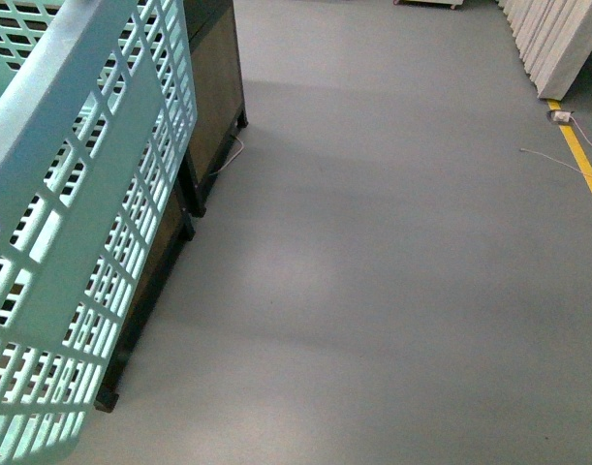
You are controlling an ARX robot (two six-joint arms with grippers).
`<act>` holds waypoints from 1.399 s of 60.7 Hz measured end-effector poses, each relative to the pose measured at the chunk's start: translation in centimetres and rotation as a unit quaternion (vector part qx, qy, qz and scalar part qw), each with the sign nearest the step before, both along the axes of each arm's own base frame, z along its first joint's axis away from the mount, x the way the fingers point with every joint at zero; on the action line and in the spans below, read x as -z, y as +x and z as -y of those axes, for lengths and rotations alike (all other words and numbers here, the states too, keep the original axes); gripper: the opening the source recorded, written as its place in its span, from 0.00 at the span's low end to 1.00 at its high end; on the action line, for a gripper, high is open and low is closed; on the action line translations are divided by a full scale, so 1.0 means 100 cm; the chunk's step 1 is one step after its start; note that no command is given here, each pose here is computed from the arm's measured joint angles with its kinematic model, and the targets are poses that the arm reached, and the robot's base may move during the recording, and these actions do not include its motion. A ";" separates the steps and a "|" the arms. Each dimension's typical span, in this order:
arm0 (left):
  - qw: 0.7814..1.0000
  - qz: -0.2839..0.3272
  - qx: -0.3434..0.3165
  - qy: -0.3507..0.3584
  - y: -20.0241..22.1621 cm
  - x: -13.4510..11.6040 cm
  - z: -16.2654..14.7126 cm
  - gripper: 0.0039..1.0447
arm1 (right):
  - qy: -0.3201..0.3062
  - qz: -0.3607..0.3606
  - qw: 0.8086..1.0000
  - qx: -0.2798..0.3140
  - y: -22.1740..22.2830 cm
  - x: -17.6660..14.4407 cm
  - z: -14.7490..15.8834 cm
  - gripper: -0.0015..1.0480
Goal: Pick lemon and mango into basket
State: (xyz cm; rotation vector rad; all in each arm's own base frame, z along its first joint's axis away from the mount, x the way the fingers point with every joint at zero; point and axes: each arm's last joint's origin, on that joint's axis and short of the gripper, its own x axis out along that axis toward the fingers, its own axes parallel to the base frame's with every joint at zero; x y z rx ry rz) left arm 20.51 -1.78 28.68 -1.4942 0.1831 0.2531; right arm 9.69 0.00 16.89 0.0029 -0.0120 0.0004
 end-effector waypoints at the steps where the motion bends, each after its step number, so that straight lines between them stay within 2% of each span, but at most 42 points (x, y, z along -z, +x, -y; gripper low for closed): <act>1: 1.000 0.000 0.000 0.000 0.000 0.000 0.000 0.04 | 0.000 0.000 1.000 0.000 0.000 0.000 0.000 0.92; 85: 1.000 0.000 0.002 0.000 0.000 -0.001 0.001 0.04 | 0.000 0.000 1.000 -0.001 0.000 0.000 0.000 0.92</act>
